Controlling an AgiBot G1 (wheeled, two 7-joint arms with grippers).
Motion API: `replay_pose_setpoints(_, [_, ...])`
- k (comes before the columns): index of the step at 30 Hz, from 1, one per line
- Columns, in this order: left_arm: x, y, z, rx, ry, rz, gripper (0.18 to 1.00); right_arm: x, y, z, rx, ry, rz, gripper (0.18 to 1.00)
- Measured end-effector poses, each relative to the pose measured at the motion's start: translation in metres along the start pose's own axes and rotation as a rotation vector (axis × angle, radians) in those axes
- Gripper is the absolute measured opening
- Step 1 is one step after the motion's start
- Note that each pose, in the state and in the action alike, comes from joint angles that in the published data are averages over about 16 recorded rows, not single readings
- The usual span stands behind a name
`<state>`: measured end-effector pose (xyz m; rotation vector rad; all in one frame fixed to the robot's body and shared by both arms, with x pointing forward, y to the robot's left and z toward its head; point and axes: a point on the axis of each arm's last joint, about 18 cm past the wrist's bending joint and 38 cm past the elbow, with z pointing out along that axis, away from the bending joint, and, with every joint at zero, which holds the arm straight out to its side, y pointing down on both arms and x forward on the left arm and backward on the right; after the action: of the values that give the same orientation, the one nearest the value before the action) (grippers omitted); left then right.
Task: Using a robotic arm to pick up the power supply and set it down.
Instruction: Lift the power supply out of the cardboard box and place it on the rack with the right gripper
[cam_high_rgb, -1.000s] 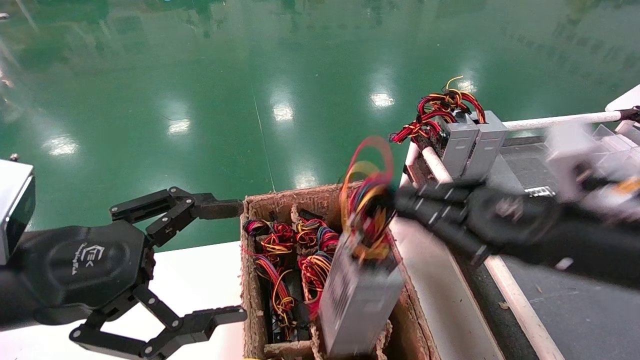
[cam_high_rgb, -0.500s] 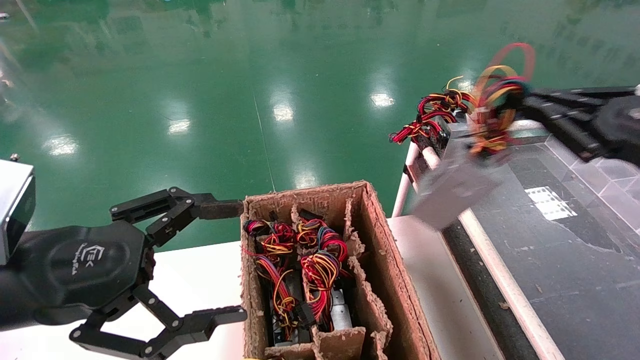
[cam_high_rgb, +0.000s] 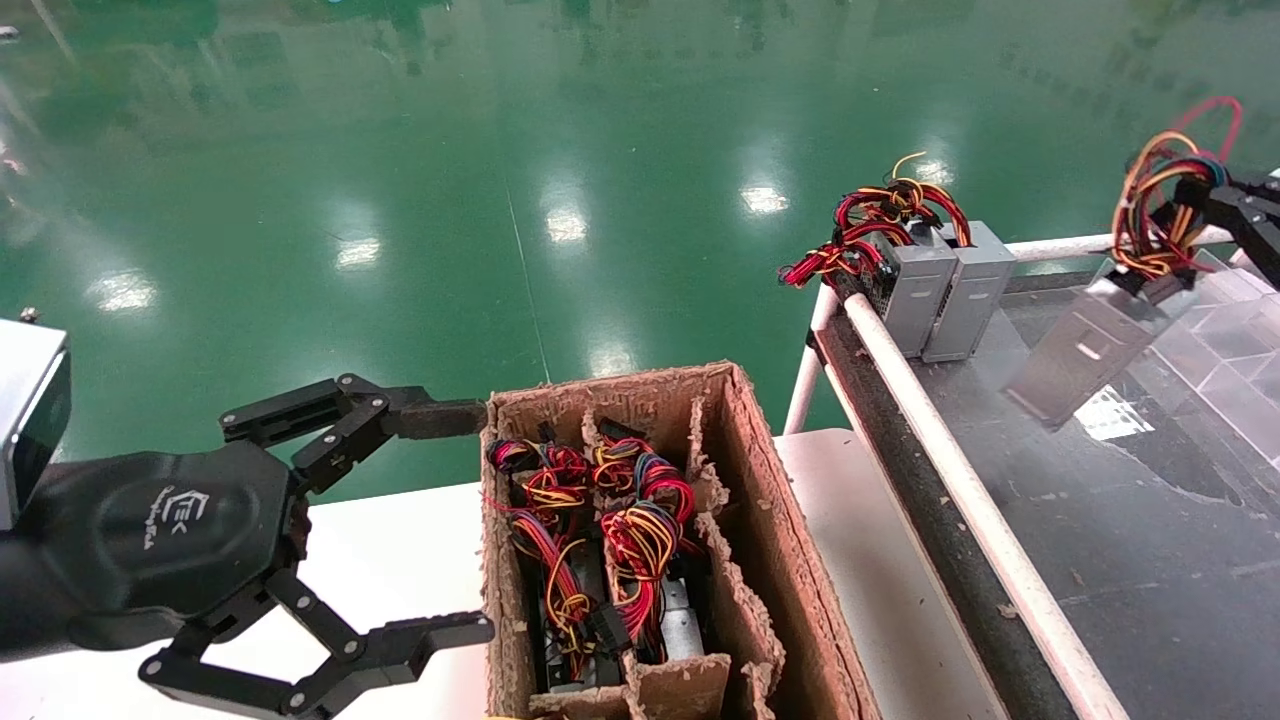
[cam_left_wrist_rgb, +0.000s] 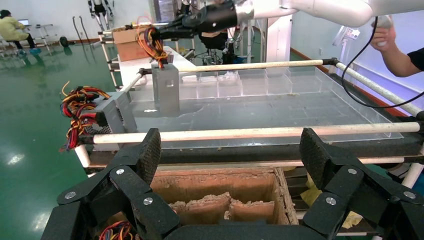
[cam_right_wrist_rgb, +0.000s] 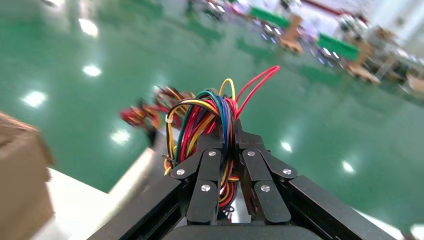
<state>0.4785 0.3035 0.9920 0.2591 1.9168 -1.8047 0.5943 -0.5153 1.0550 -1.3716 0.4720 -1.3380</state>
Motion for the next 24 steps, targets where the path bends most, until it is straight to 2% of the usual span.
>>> replay_pose_setpoints(15, [0.0, 0.0, 0.0, 0.0, 0.0, 0.0, 1.001, 0.026, 0.022, 0.057, -0.135, 0.187, -0.005, 0.218])
replay_pose_setpoints(24, [0.0, 0.0, 0.0, 0.0, 0.0, 0.0, 1.001, 0.028, 0.026, 0.08, -0.192, 0.244, -0.029, 0.218])
